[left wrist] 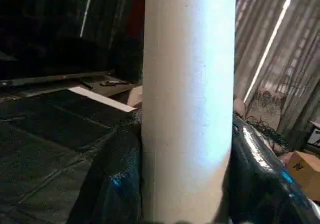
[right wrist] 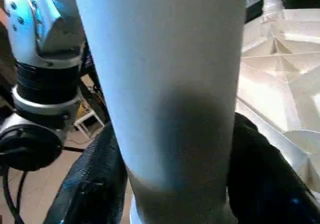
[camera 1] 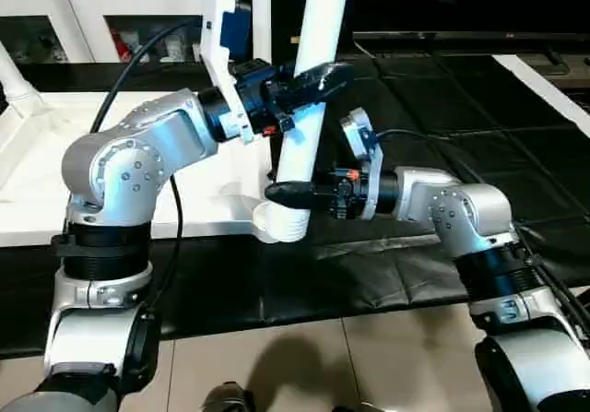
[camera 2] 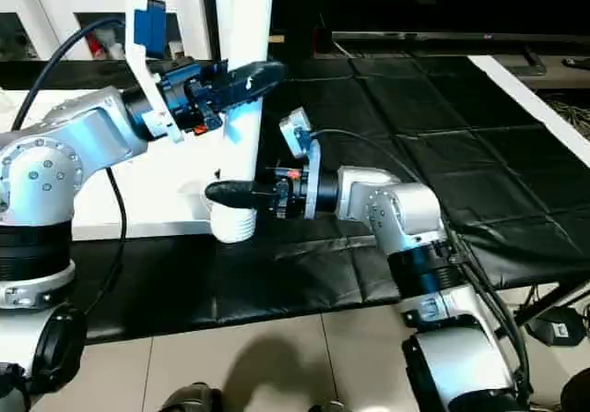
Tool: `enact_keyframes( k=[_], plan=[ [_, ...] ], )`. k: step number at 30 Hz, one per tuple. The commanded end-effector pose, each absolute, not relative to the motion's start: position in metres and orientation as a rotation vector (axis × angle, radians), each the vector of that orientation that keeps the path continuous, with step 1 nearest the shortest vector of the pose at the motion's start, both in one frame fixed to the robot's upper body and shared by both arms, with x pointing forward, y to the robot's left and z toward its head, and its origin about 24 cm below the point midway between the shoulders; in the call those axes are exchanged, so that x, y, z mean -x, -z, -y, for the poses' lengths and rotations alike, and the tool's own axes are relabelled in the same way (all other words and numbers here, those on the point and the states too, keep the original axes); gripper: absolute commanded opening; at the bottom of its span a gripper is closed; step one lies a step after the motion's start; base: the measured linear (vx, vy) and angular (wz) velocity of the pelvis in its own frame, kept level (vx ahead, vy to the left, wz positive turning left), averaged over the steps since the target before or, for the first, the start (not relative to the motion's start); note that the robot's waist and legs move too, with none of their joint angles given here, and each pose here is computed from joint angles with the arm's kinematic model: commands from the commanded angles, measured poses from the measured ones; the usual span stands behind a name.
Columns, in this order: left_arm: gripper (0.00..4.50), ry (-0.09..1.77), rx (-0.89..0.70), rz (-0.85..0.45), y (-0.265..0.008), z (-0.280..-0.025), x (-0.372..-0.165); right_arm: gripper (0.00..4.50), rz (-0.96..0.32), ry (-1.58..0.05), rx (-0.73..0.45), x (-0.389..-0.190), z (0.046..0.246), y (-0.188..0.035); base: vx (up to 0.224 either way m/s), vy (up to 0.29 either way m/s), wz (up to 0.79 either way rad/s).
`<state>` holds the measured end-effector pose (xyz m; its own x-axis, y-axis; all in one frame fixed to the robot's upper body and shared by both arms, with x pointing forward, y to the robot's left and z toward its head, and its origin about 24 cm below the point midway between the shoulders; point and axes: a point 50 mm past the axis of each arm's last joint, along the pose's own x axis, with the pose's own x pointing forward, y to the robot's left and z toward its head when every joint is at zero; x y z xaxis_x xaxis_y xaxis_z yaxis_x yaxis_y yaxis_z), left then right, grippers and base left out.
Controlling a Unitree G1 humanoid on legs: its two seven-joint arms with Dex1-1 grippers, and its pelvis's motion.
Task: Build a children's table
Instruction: Pick table leg
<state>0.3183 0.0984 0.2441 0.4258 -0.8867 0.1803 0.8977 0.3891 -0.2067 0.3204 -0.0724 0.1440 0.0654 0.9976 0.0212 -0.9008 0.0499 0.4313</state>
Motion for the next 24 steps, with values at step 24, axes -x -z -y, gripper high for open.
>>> enact_keyframes(
  k=[24],
  plan=[
    [1.81, 1.221, 0.287, 0.075, -0.2568, -0.0867, -0.3081, 2.04, -0.332, -1.502, -0.359, -0.32, 0.0683, -0.1432, 0.0, 0.0, 0.0]
  ],
)
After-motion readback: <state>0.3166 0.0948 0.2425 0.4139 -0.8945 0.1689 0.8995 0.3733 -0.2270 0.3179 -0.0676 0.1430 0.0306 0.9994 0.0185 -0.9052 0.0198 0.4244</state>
